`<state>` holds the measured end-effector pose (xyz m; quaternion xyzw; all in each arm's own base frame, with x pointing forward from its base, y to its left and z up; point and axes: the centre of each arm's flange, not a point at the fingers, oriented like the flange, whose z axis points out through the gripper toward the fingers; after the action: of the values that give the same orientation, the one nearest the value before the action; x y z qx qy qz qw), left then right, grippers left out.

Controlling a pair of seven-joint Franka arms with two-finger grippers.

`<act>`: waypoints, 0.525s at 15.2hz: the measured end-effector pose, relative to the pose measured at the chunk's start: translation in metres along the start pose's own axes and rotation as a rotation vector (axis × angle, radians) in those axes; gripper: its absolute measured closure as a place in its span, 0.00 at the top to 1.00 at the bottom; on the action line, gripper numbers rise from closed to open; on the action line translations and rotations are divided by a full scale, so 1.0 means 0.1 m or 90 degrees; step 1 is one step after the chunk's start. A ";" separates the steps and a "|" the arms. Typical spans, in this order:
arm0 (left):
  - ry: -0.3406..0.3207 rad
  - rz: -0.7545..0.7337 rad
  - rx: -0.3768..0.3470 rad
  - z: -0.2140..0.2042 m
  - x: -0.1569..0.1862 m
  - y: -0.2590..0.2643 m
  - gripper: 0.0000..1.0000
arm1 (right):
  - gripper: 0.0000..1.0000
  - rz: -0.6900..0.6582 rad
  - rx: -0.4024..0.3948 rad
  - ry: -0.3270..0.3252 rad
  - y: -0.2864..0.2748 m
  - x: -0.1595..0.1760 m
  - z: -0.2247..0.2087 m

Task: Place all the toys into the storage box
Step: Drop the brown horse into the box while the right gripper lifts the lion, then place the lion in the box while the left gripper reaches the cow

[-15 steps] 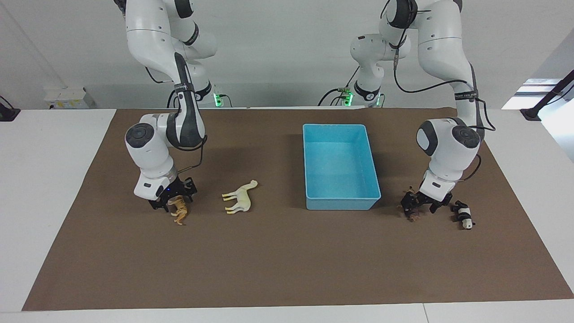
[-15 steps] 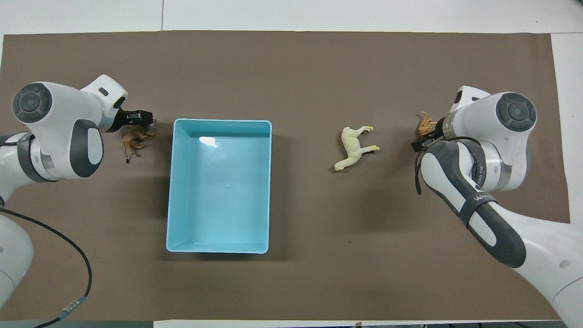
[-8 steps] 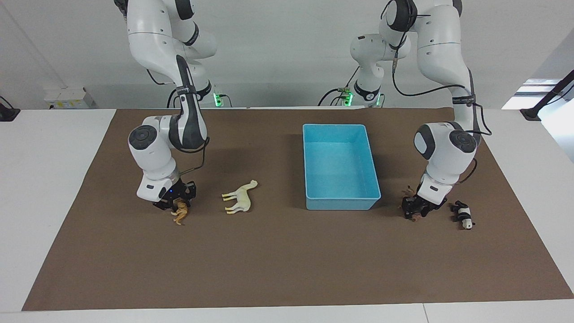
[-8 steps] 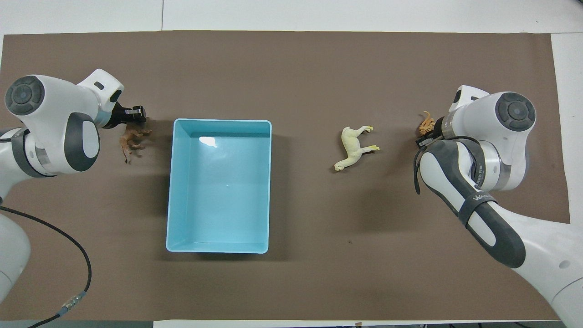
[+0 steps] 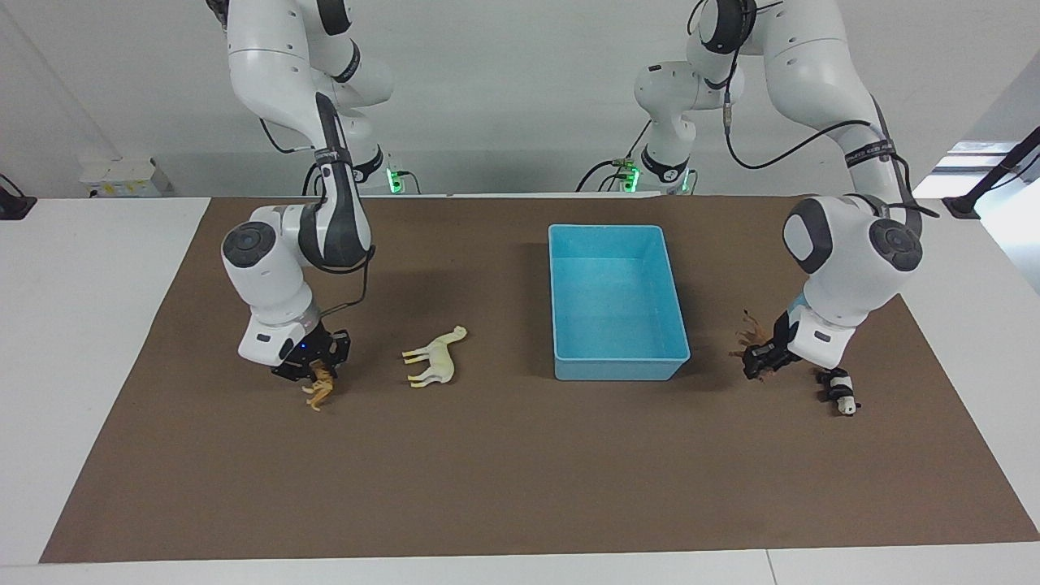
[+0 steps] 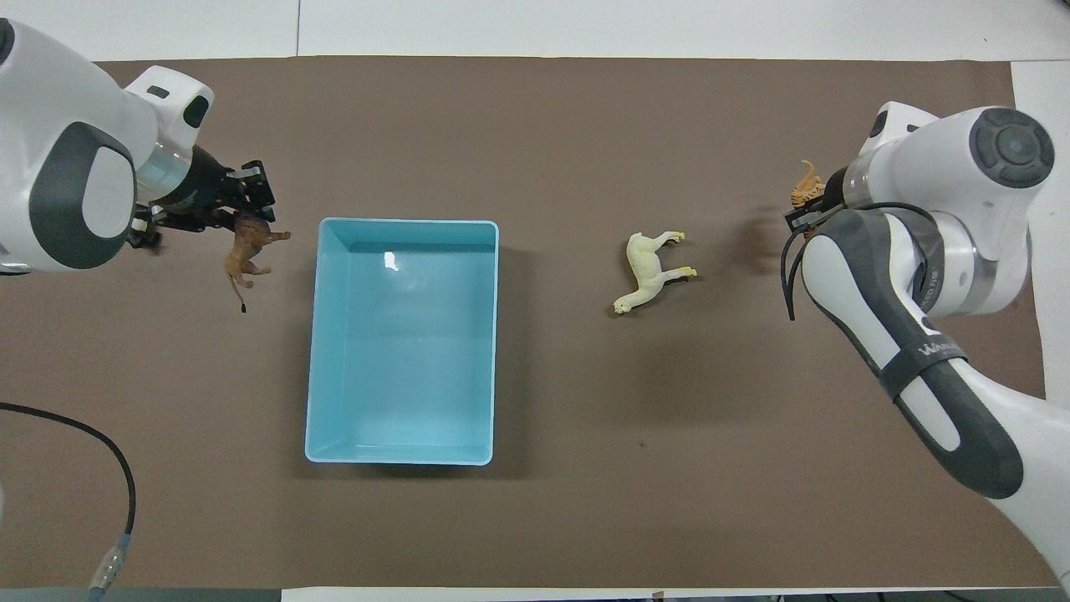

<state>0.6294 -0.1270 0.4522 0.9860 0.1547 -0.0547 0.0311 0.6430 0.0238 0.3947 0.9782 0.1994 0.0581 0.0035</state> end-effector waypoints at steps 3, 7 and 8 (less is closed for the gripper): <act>-0.018 -0.048 0.027 0.20 -0.72 0.81 0.43 | 0.33 0.026 0.014 -0.023 0.01 0.09 -0.66; -0.028 -0.056 0.045 0.42 -0.91 0.91 0.81 | 0.33 0.066 0.023 -0.037 -0.07 0.15 -1.02; -0.019 -0.056 0.047 0.37 -0.85 0.83 0.92 | 0.33 0.078 0.024 -0.039 -0.16 0.17 -1.05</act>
<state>0.5705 -0.2342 0.4292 0.9777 0.1955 -0.0766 -0.0056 0.6405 0.0431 0.5007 0.9898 0.1398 0.0246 -0.0124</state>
